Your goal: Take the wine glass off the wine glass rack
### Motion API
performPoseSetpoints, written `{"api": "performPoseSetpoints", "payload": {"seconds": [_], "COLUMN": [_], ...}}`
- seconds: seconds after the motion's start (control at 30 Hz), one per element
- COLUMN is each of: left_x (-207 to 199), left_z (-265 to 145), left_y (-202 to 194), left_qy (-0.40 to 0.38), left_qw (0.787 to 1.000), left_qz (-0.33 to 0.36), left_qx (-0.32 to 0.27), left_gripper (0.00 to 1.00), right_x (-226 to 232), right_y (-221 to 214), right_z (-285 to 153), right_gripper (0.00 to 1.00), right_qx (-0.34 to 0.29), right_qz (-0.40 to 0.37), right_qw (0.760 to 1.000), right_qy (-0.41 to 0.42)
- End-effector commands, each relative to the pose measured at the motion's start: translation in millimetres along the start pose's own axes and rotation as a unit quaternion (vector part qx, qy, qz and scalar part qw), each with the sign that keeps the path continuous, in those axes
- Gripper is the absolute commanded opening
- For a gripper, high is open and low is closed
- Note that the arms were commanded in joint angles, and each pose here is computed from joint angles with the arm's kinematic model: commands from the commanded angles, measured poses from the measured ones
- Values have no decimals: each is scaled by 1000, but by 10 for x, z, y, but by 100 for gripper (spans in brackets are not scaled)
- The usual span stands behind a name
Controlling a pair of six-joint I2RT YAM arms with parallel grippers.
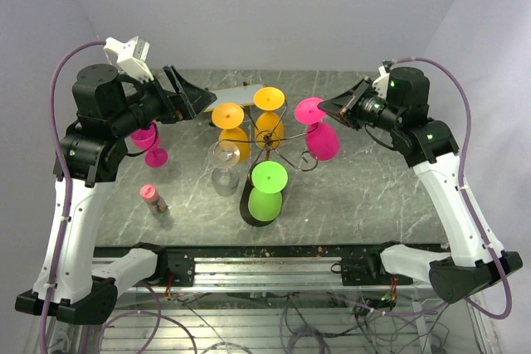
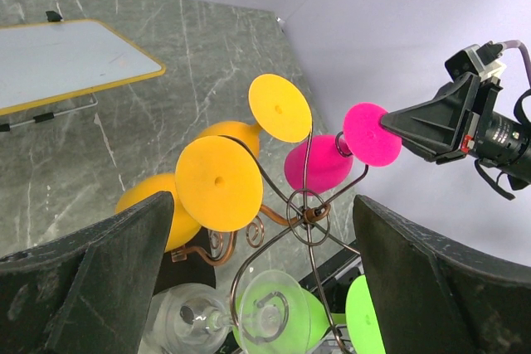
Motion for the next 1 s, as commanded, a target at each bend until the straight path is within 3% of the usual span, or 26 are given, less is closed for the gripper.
{"api": "performPoseSetpoints", "payload": {"seconds": [0.0,0.43,0.97], "left_x": [-77,-76,-69], "left_z": [-28,55,-24], "left_y": [5,8,-7], "left_qy": [-18,-29,-19], "left_qw": [1000,1000,1000], "left_qz": [7,-3,3], "left_qx": [-3,1,-3], "left_gripper": [99,99,99], "right_x": [34,430,523], "right_y": [-20,-261,-155], "right_z": [-160,-228,141], "right_gripper": [0,0,0], "right_qx": [-2,89,117], "right_qz": [-7,-71,-47], "right_qw": [1000,979,970], "right_qy": [16,171,206]}}
Point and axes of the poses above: each gripper's point midway between its finger pads, its own z axis out along the fingers, its own x axis along the line the jaws close on, y = z × x, the point moved 2 cm from there along -z, back along the fingers, and after that the axes turned 8 degrees about -z, right-handed, at the moved point
